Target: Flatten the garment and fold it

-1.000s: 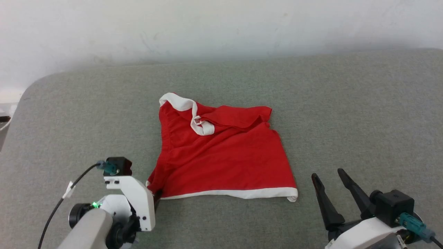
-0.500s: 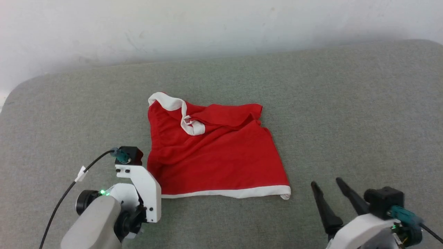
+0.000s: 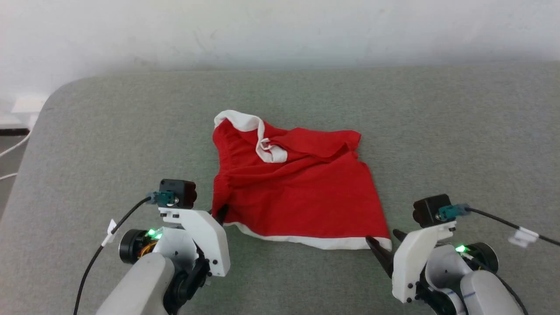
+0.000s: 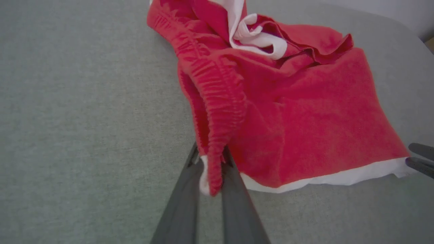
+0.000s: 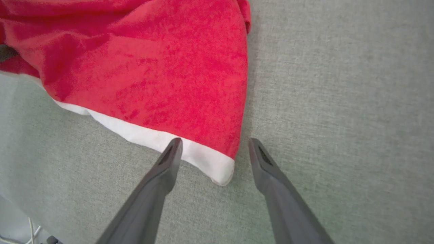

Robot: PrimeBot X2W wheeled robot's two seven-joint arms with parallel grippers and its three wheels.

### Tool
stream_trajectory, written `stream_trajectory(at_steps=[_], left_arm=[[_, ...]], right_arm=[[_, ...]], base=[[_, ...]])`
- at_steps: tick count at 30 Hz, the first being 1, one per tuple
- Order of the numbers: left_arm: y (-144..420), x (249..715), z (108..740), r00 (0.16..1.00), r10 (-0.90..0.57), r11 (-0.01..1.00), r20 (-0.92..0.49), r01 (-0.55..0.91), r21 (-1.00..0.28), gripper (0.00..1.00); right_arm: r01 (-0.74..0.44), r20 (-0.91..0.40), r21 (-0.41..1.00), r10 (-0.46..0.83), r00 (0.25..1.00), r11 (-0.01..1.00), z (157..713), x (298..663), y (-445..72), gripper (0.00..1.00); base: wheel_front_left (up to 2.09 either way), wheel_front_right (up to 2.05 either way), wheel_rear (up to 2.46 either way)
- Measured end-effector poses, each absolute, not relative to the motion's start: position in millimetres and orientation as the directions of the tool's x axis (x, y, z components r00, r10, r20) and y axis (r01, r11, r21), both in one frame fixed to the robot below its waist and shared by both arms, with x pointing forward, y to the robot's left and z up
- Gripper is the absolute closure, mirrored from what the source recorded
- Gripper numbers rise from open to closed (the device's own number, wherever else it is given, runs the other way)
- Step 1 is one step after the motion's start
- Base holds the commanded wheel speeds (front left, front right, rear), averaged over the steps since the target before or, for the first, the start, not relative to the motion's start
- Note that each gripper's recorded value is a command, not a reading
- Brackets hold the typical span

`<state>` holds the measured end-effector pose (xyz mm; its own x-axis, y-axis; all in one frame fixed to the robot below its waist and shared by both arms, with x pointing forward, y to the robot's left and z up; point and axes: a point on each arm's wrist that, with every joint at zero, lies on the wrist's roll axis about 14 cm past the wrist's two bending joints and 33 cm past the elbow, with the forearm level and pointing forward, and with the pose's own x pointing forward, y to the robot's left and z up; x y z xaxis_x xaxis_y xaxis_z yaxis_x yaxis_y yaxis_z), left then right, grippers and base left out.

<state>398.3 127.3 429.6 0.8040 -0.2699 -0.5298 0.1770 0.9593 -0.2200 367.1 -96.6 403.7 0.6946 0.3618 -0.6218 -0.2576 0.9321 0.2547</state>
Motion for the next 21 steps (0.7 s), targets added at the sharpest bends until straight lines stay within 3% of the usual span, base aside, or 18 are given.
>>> stream_trajectory(at_steps=[6, 8, 9, 10, 15, 18, 21], left_arm=[[132, 396, 435, 0.820, -0.260, 0.960, -0.510, 0.165, -0.225, 1.00], [135, 394, 433, 0.819, -0.255, 0.961, -0.514, 0.157, -0.227, 1.00], [135, 393, 432, 0.817, -0.253, 0.961, -0.518, 0.153, -0.228, 1.00], [136, 391, 431, 0.816, -0.253, 0.961, -0.521, 0.151, -0.230, 1.00], [136, 387, 433, 0.821, -0.255, 0.961, -0.512, 0.153, -0.232, 1.00], [136, 392, 448, 0.846, -0.257, 0.960, -0.467, 0.171, -0.220, 1.00], [140, 405, 480, 0.890, -0.255, 0.963, -0.377, 0.201, -0.179, 1.00]], right_arm=[[-0.279, -0.754, 0.244, 0.362, 0.548, 0.929, 369, 365, -90, 0.00], [-0.284, -0.786, 0.254, 0.368, 0.497, 0.925, 363, 364, -87, 0.62], [-0.290, -0.796, 0.254, 0.370, 0.479, 0.923, 362, 364, -86, 0.84], [-0.290, -0.804, 0.262, 0.375, 0.463, 0.920, 362, 364, -85, 1.00], [-0.298, -0.798, 0.300, 0.410, 0.443, 0.906, 366, 360, -78, 1.00], [-0.326, -0.734, 0.289, 0.427, 0.528, 0.900, 386, 372, -77, 1.00], [-0.365, -0.591, 0.239, 0.433, 0.681, 0.900, 432, 401, -81, 1.00]], base=[[0.00, 0.00, 0.00], [0.00, 0.00, 0.00], [0.00, 0.00, 0.00], [0.00, 0.00, 0.00], [0.00, 0.00, 0.00], [0.00, 0.00, 0.00], [0.00, 0.00, 0.00]])
